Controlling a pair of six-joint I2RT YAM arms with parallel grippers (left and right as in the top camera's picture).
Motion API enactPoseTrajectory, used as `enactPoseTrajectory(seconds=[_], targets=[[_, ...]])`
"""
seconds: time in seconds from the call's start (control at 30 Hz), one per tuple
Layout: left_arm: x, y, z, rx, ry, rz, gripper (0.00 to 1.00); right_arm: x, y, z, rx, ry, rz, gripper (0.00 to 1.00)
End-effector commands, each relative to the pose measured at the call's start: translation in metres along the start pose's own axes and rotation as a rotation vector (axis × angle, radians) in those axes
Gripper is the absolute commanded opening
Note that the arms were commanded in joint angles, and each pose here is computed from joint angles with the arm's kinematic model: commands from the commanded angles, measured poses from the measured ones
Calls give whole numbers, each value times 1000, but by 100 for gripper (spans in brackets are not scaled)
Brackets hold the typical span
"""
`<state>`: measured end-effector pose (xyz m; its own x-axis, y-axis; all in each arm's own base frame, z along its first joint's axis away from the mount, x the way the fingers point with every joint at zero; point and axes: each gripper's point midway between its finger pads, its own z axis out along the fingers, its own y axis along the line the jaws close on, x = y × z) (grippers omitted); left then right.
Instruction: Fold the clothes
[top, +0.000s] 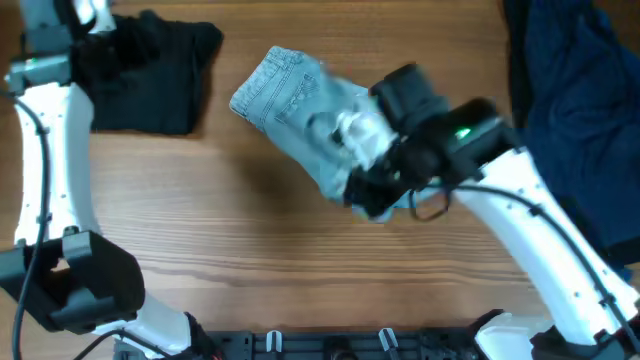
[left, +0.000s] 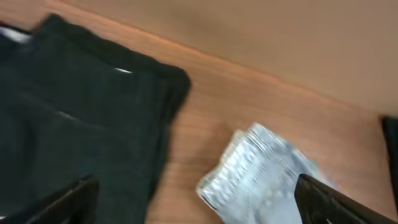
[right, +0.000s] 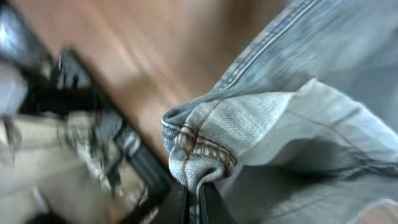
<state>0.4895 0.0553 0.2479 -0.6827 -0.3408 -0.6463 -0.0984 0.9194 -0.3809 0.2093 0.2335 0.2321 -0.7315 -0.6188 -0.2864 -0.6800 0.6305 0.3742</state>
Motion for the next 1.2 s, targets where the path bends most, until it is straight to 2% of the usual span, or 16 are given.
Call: enactPoseTrajectory(seconds=[0.0,0.03,0.07,0.1,0.13,0.17,0.2,0.3,0.4,0.7,0.8,0.97,1.0,1.07,1.13,1.17], targets=[[-12,5,-6,-6,-36,-24,100,34,32,23,-39,143,-205,4],[-8,-6,1,14,-25,26,100,34,28,26,3,151,-205,5],[-2,-20,11,35,-5,86,100,24,23,24,20,108,-170,17],[3,-29,19,50,11,122,100,16,23,21,5,70,-167,37],[11,-39,28,67,32,159,100,8,22,15,-3,29,-157,70],[19,-54,41,90,52,198,100,-9,22,0,-21,-60,-150,93],[23,-65,52,111,56,219,100,-24,19,-17,-8,-143,-149,100],[29,-98,82,170,32,282,100,-63,-36,-83,198,-429,88,100],[42,-122,126,223,13,333,100,-61,-99,-128,387,-570,290,100],[132,-145,233,273,112,474,95,-46,-146,-129,511,-521,403,100],[142,-143,238,255,136,476,82,-45,-148,-130,521,-521,406,99],[152,-119,242,148,188,468,77,-44,-152,-132,551,-522,411,100],[152,-120,242,149,185,469,49,-45,-153,-133,551,-526,410,100],[150,-121,241,151,179,469,18,-46,-153,-134,552,-533,408,100],[146,-123,236,151,178,466,4,-48,-153,-135,553,-540,406,100],[141,-127,229,154,169,468,4,-49,-153,-135,553,-543,404,100]])
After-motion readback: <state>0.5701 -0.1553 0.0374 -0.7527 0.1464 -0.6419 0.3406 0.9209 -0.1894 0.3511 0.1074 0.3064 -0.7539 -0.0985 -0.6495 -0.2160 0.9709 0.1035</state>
